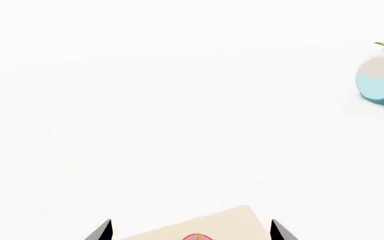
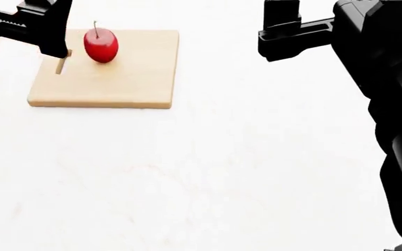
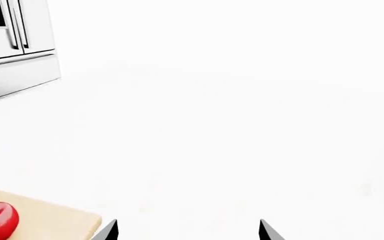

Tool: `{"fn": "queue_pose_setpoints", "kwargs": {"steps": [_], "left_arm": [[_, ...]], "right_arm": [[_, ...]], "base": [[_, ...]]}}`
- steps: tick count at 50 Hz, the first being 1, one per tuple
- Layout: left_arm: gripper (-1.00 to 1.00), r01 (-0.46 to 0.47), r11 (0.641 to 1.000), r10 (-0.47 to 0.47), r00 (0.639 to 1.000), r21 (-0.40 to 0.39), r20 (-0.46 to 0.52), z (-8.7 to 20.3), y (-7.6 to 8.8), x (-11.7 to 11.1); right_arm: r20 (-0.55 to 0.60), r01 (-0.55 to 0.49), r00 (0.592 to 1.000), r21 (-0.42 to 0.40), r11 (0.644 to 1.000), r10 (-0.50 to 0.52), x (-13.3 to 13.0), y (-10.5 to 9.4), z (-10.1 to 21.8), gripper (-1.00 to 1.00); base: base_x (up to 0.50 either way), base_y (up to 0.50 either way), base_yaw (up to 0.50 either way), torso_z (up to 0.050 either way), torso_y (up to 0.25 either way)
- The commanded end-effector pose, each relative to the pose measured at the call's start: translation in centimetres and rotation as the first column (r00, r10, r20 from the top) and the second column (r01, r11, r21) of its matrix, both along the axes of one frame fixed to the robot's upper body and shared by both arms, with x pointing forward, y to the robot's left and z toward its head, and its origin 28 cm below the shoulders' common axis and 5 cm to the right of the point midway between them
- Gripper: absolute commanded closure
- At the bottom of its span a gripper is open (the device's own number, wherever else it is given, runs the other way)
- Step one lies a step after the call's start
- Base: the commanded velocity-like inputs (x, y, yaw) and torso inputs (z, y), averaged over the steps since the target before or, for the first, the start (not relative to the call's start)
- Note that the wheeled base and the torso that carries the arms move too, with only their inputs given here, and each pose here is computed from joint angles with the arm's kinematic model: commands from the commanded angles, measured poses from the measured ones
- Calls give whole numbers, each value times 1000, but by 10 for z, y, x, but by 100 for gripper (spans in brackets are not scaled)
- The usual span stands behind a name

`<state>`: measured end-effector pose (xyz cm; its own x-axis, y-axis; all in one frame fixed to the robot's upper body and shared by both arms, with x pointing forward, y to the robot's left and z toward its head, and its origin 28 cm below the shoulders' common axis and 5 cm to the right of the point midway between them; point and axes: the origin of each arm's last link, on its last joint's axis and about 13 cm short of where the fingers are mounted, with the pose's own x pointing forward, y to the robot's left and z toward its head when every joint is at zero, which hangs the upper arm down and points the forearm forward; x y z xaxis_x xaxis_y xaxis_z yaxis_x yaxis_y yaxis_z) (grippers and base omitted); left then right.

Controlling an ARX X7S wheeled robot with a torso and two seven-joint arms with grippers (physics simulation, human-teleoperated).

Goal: Place the cherry and the sweet potato on separate cutting boards.

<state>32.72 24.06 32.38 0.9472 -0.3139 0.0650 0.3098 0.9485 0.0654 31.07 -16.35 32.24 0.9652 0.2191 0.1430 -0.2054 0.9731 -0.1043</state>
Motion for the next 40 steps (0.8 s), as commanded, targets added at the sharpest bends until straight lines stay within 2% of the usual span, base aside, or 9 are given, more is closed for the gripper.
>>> {"fn": "queue_pose_setpoints", "kwargs": {"steps": [1,5,22,29,35,40], "left_arm": [[-100,-26,1000,26,998,-13,58,0,21,-30],[-100,-13,998,17,998,-54,63,3,22,-35],[-100,9,998,-3,996,-61,91,8,23,-47],[-100,20,998,-9,984,-59,179,34,20,-59],[-100,50,996,-28,962,-73,270,56,11,-71],[-100,53,996,-26,945,-74,325,69,7,-77]], "right_arm": [[36,-3,999,-19,1000,4,-4,0,9,-100],[34,2,999,-16,1000,-1,-5,-1,9,-100],[100,10,995,-4,1000,-10,-11,-3,22,-100],[168,7,986,6,1000,-8,-10,1,34,-100],[259,9,966,15,1000,-13,-16,7,48,-100],[290,7,957,11,1000,-10,-19,9,58,-100]], "base": [[0,0,0,0,250],[0,0,0,0,250],[0,0,0,3,241],[0,0,0,8,250],[0,0,0,11,217],[0,0,0,24,250]]}}
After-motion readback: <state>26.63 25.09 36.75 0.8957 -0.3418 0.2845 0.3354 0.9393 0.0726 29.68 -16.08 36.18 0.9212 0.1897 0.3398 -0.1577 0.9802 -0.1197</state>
